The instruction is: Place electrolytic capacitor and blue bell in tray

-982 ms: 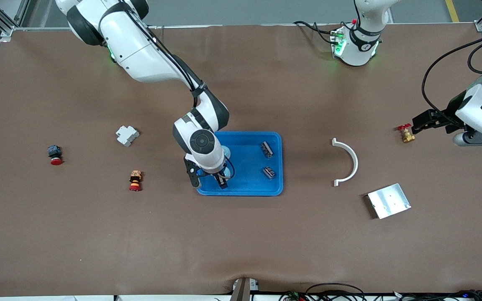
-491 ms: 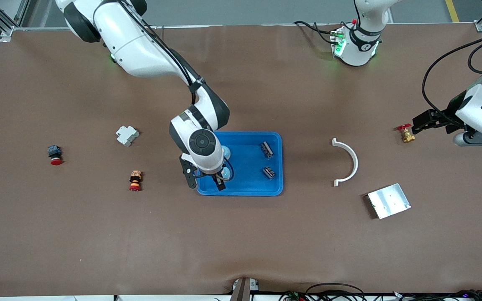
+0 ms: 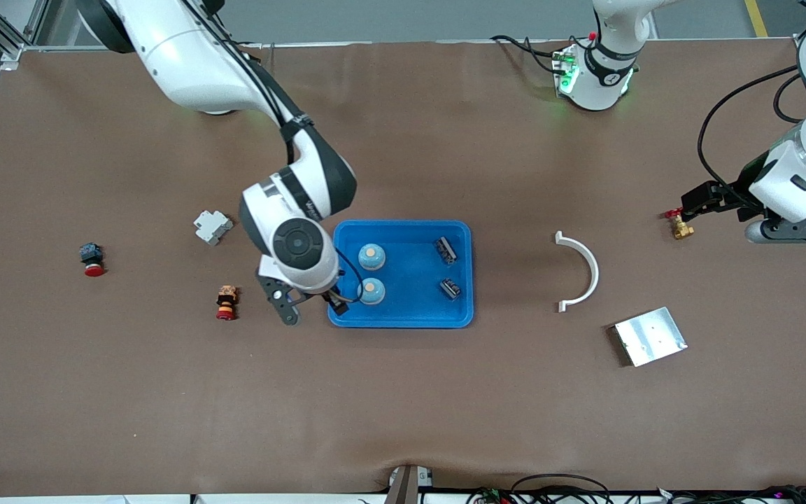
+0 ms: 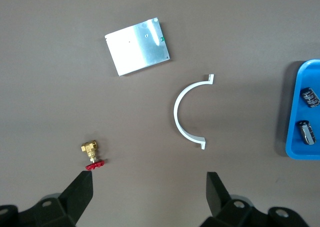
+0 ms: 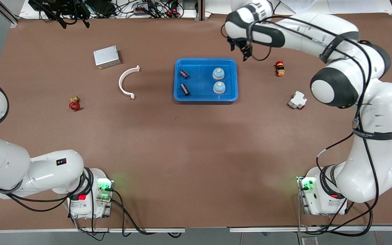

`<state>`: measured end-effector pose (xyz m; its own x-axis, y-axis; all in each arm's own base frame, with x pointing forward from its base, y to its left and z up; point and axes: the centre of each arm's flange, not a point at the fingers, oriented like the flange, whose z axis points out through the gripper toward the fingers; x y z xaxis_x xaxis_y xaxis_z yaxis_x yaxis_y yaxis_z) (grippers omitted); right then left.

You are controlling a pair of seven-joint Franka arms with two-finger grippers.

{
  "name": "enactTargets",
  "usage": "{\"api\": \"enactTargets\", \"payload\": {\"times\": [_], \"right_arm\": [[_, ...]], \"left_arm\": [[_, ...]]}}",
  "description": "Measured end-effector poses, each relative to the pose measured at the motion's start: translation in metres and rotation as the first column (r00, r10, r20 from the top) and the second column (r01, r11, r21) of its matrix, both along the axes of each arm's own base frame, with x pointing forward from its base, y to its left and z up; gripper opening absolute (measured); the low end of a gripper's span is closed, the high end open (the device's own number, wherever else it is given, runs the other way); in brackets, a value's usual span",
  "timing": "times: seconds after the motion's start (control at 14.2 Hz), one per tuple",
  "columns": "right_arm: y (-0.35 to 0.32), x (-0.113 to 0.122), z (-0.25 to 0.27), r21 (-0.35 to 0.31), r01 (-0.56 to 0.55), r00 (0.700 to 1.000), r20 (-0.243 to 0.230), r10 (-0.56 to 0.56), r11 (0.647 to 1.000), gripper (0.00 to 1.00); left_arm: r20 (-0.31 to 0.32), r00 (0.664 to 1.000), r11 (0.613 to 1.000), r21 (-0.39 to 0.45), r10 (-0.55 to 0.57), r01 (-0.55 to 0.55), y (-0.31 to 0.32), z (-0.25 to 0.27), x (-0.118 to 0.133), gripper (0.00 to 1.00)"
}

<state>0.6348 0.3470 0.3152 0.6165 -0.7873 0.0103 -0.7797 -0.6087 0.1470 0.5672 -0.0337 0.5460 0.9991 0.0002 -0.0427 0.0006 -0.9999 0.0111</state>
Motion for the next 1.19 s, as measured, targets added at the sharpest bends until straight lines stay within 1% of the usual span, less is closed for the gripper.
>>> {"api": "enactTargets", "payload": {"times": [0.28,0.49,0.63,0.7,0.77,0.91,0.98,1.05,1.19], "right_arm": [[-0.08,0.036,0.032,0.029,-0.122,0.992,0.014,0.122,0.992,1.0],[-0.151,0.059,0.046,0.048,-0.235,0.972,0.015,0.234,0.971,1.0],[-0.208,0.07,0.063,0.063,-0.334,0.943,0.017,0.334,0.94,1.0],[-0.236,0.072,0.072,0.071,-0.375,0.927,0.009,0.375,0.924,1.0],[-0.263,0.072,0.081,0.083,-0.422,0.906,-0.005,0.423,0.903,1.0],[-0.308,0.069,0.1,0.106,-0.527,0.847,-0.012,0.531,0.843,1.0],[-0.326,0.067,0.11,0.11,-0.563,0.824,-0.006,0.567,0.819,1.0],[-0.344,0.065,0.122,0.109,-0.586,0.808,0.003,0.589,0.803,1.0],[-0.369,0.06,0.143,0.104,-0.616,0.786,0.018,0.618,0.781,1.0]], "left_arm": [[-0.012,1.0,1.0,0.005,-0.008,0.008,-0.005,0.0,-0.001,1.0],[-0.016,1.0,1.0,0.006,-0.015,0.015,-0.009,0.005,-0.002,1.0],[-0.017,1.0,1.0,0.006,-0.02,0.02,-0.012,0.009,-0.003,1.0],[-0.018,1.0,1.0,0.006,-0.023,0.024,-0.014,0.01,-0.003,1.0],[-0.02,0.999,1.0,0.006,-0.025,0.025,-0.015,0.01,-0.003,1.0],[-0.021,1.0,1.0,0.007,-0.022,0.023,-0.014,0.01,-0.003,1.0],[-0.021,1.0,1.0,0.008,-0.019,0.019,-0.012,0.01,-0.003,1.0],[-0.021,1.0,1.0,0.01,-0.015,0.016,-0.01,0.01,-0.003,1.0],[-0.022,1.0,1.0,0.01,-0.011,0.011,-0.008,0.01,-0.003,1.0]]}}
